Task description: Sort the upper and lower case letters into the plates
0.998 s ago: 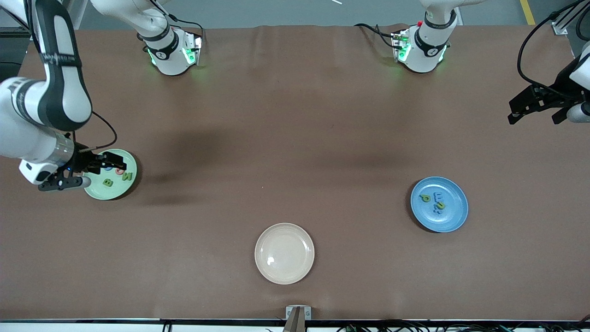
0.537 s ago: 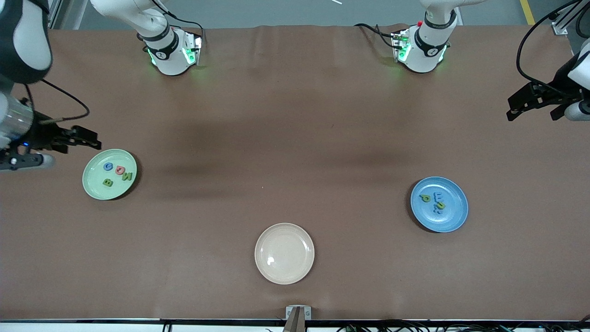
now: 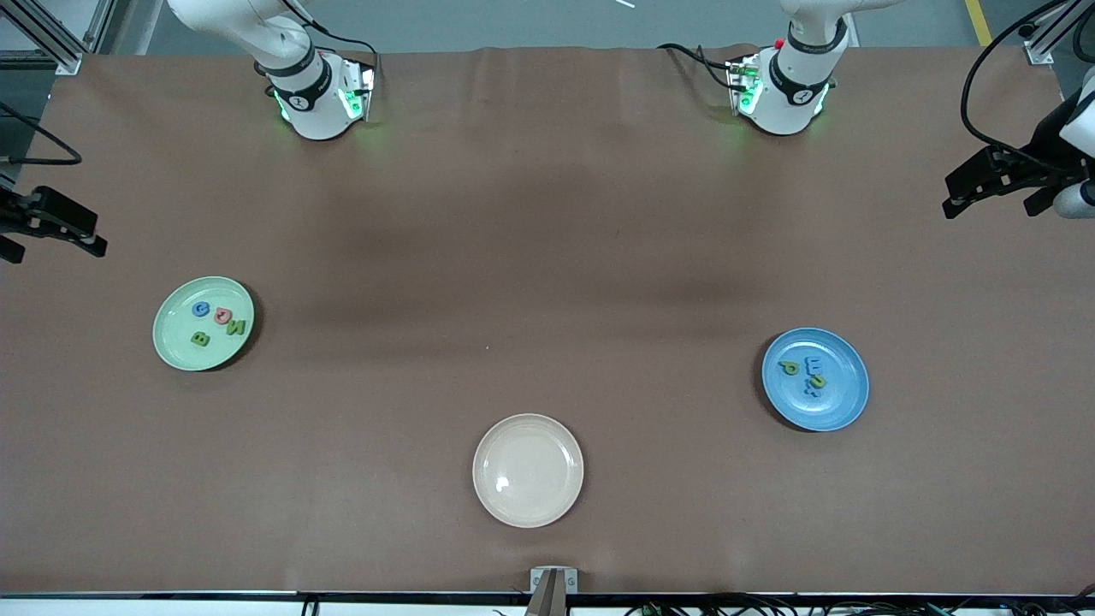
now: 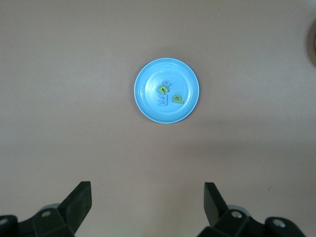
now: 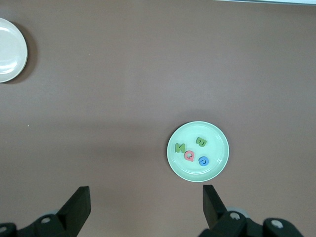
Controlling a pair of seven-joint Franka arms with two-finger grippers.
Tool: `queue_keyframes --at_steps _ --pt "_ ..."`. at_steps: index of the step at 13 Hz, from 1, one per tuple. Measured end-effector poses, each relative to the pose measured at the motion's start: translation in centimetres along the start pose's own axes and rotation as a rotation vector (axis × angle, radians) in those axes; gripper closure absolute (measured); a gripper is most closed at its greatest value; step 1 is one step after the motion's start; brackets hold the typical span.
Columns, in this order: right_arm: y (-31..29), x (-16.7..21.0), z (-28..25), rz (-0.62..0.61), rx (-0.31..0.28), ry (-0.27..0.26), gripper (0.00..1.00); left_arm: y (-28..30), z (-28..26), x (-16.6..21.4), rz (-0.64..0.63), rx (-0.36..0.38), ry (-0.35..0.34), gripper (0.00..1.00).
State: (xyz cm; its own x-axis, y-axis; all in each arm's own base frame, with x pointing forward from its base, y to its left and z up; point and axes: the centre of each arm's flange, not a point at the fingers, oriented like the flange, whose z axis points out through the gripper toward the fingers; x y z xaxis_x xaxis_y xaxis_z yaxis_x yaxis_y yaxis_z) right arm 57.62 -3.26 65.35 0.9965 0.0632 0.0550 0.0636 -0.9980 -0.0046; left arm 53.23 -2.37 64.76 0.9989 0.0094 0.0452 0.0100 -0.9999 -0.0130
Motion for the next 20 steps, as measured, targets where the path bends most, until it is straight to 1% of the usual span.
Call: queue_keyframes --at_steps 9,12,14,16,17,20 --pt "-0.8 0.6 0.7 -0.012 -0.005 -0.010 0.00 0.0 -0.2 0.0 0.000 0.000 0.004 0.00" --pt "-0.9 1.0 1.3 -0.023 0.026 -0.017 0.00 0.0 -0.2 0.0 0.000 0.000 0.005 0.00" --pt "-0.9 1.0 1.4 -0.004 0.049 -0.016 0.00 0.0 -0.2 0.0 0.000 0.000 0.005 0.00" --pt "-1.0 1.0 1.3 0.009 0.058 -0.014 0.00 0.0 -0.2 0.0 0.000 0.000 0.005 0.00" --pt "-1.0 1.0 1.3 0.012 0.056 -0.013 0.00 0.0 -0.2 0.0 0.000 0.000 0.005 0.00" --pt "-1.0 1.0 1.3 0.008 0.025 -0.016 0.00 0.0 -0.2 0.0 0.000 0.000 0.004 0.00"
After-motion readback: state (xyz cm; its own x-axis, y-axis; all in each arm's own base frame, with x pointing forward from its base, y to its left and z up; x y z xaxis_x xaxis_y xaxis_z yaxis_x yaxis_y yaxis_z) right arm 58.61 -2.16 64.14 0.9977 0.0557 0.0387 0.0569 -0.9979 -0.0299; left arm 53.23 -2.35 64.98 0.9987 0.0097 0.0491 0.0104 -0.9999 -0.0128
